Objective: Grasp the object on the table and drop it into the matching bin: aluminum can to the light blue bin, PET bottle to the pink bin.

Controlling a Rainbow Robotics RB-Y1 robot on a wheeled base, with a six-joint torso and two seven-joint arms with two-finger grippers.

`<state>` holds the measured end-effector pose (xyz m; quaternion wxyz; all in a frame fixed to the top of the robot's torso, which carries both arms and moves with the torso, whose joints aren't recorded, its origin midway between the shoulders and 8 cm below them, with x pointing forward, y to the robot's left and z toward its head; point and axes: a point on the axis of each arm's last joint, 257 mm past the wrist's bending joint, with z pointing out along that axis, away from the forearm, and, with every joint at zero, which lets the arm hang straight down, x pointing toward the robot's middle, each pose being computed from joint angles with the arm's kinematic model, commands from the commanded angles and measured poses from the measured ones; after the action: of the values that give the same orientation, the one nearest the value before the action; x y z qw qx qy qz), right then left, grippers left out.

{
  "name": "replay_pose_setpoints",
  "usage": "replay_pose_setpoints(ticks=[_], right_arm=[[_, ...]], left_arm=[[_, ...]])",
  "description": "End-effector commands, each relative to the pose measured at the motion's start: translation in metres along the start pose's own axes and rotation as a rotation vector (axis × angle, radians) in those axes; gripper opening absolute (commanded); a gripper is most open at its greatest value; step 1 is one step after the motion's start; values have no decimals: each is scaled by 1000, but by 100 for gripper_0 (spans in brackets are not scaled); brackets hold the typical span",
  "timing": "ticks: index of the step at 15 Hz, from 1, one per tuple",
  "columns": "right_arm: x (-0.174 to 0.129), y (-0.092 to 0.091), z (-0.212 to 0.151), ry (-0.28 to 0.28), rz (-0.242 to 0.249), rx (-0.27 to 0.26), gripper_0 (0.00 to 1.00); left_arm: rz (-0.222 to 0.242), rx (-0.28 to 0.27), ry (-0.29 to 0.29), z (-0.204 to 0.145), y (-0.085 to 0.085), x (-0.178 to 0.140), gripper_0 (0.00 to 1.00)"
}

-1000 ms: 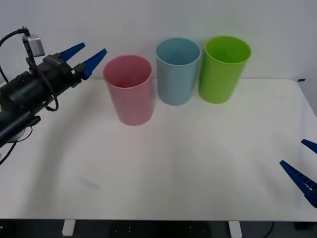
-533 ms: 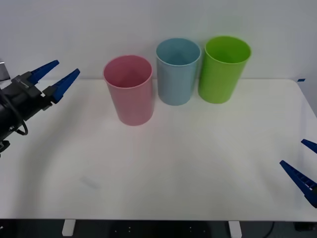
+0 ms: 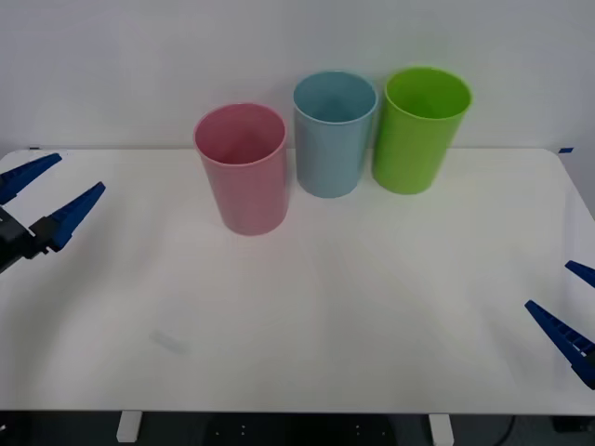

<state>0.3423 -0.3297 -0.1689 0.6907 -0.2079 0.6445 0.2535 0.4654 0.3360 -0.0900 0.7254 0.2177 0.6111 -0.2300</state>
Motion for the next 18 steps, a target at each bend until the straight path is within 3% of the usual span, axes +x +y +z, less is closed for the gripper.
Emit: replay_pose_setpoints(ticks=[1,11,18], right_arm=[[0,0,0,0,0,0,100],[0,0,0,0,0,0,100],[0,0,0,0,0,0,100]], left_arm=[[-1,13,31,-29,-3,5,100],[-54,-14,90,-102,-15,28,100],[-90,-40,124,-128,-19,40,100]])
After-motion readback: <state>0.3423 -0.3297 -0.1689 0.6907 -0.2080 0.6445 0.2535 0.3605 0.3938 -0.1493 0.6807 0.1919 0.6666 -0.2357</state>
